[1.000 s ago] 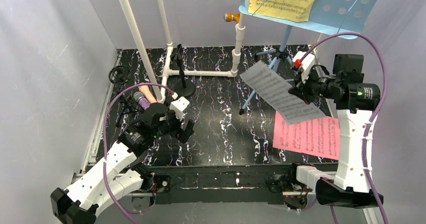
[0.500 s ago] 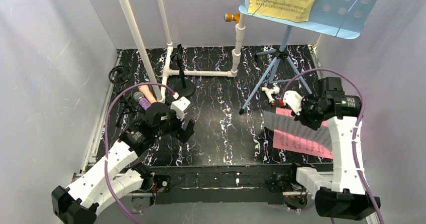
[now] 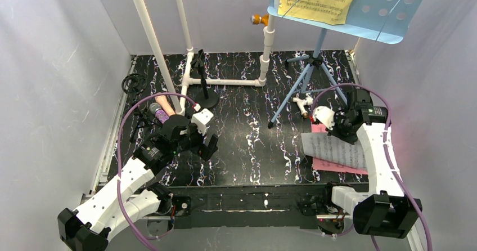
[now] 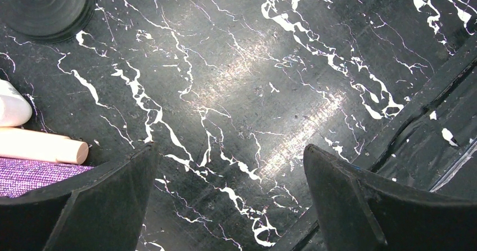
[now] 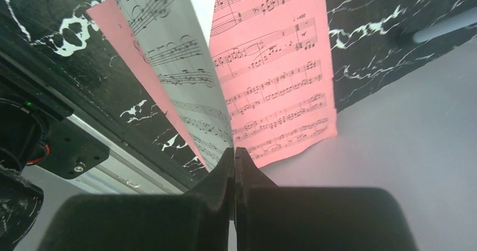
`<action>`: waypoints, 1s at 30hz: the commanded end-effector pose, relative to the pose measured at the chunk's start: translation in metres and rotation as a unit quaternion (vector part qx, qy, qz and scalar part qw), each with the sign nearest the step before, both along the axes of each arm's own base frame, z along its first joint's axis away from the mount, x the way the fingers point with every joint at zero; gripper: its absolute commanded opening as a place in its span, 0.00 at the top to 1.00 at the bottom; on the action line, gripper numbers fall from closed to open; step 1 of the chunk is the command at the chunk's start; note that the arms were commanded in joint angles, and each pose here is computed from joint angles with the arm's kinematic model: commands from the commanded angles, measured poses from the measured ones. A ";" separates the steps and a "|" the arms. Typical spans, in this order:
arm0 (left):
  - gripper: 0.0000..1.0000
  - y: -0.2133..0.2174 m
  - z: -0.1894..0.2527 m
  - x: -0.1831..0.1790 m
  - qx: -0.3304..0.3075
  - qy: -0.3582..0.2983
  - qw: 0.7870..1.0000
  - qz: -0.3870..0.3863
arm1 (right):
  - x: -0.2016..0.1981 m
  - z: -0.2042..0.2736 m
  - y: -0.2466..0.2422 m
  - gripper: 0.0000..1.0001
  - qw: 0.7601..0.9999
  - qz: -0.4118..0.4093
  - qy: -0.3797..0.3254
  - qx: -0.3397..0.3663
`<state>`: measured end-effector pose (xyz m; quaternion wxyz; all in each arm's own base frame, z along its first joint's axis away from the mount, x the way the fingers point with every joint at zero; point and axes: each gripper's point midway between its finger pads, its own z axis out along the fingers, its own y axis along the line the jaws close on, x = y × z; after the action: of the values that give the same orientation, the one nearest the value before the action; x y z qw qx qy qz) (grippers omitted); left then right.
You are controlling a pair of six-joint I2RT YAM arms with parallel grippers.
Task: Pack up the instrument practice props
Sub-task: Place the sheet music at the center of the board.
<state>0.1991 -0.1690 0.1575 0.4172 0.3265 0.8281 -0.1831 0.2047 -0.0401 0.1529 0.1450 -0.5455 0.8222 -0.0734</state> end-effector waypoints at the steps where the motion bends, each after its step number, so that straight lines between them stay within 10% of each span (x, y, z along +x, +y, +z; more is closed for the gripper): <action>1: 0.00 -0.001 0.003 -0.001 -0.005 -0.002 1.000 -0.005 | -0.002 0.034 0.028 0.99 0.996 0.054 -0.022 0.068; 17: 0.00 -0.001 -0.001 0.000 0.001 0.006 1.000 -0.004 | -0.054 0.103 0.045 0.99 0.983 0.061 -0.146 0.096; 30: 0.00 -0.001 -0.002 0.000 0.003 0.008 1.000 -0.004 | -0.042 0.035 0.015 0.99 0.998 0.006 -0.052 0.032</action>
<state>0.1992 -0.1700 0.1533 0.4089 0.3281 0.8317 -0.1830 0.1468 -0.0081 0.2079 0.2424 -0.5569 0.7929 -0.0487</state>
